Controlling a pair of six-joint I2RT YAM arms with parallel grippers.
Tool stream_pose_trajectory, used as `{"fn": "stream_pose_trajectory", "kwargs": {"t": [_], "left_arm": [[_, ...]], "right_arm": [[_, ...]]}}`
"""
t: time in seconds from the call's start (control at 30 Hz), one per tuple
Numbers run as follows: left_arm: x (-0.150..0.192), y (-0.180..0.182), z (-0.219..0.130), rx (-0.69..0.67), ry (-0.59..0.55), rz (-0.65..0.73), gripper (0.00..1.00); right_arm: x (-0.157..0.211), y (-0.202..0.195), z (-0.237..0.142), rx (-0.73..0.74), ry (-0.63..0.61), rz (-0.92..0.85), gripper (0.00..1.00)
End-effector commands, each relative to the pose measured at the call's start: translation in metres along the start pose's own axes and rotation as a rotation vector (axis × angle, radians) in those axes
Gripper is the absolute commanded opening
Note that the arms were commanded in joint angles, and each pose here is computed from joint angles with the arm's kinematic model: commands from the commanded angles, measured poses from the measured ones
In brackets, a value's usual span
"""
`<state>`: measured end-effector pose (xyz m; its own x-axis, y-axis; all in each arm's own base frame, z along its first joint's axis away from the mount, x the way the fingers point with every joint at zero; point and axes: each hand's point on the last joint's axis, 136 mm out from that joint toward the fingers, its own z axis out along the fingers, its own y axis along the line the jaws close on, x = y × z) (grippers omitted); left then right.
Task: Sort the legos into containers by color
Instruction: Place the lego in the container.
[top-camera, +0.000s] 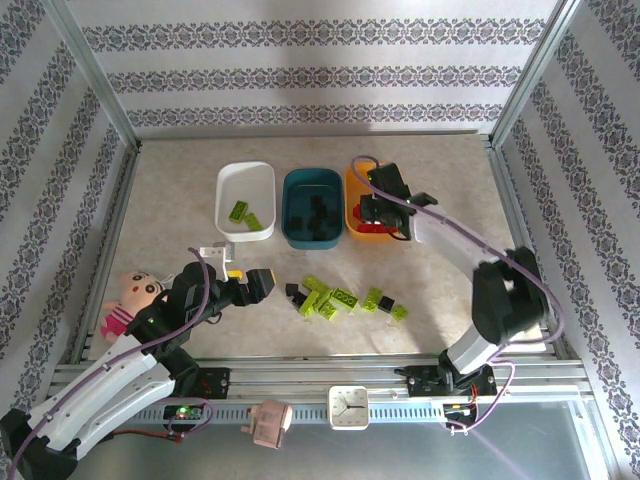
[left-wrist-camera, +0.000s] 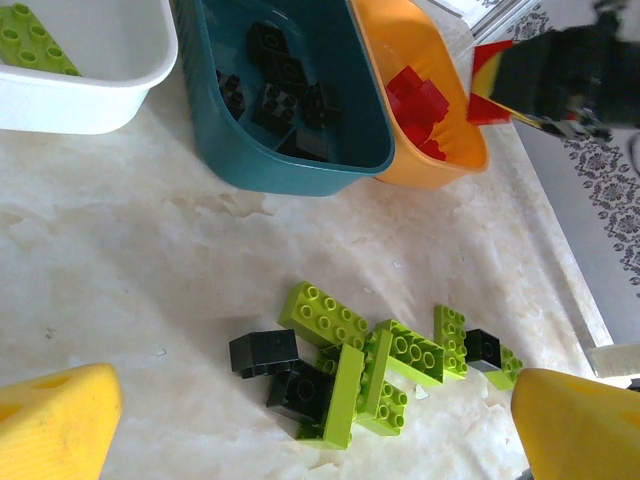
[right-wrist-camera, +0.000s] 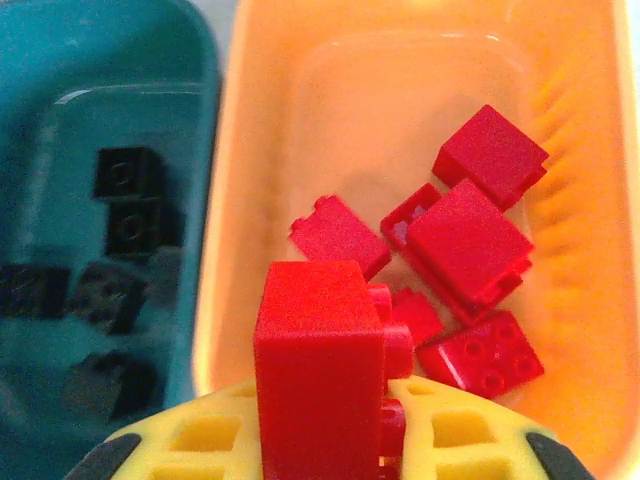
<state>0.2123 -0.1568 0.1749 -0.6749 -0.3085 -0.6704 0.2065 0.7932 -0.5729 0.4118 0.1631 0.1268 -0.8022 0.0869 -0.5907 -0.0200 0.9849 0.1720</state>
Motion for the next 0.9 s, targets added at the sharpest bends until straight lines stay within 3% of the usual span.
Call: {"fn": "stream_pose_trajectory", "kwargs": {"t": [0.0,0.13,0.3,0.37,0.5,0.73,0.87], "left_arm": [[-0.004,-0.003,0.0,0.019,-0.023,-0.011,1.0],[-0.002,-0.003,0.001,0.023,-0.017,-0.008,1.0],[0.002,0.0,0.003,0.012,-0.001,0.004,1.0],[0.004,0.0,0.004,0.016,0.011,0.013,1.0],[0.008,-0.005,0.011,0.023,0.06,0.044,0.99],[0.045,-0.01,0.046,-0.012,0.255,0.135,0.74],[0.08,-0.018,0.061,-0.068,0.355,0.295,0.71]], "right_arm": [[-0.013,-0.01,0.02,0.062,0.016,0.016,0.15],[-0.02,-0.01,0.044,0.07,0.047,0.038,0.21],[-0.031,0.002,0.05,0.023,0.047,0.035,0.47],[-0.035,0.005,0.041,0.013,0.029,0.03,0.52],[-0.036,0.011,0.017,-0.028,-0.005,0.032,0.55],[0.009,0.019,-0.02,-0.088,-0.026,0.009,0.55],[0.041,0.019,-0.028,-0.112,-0.005,0.009,0.55]]}}
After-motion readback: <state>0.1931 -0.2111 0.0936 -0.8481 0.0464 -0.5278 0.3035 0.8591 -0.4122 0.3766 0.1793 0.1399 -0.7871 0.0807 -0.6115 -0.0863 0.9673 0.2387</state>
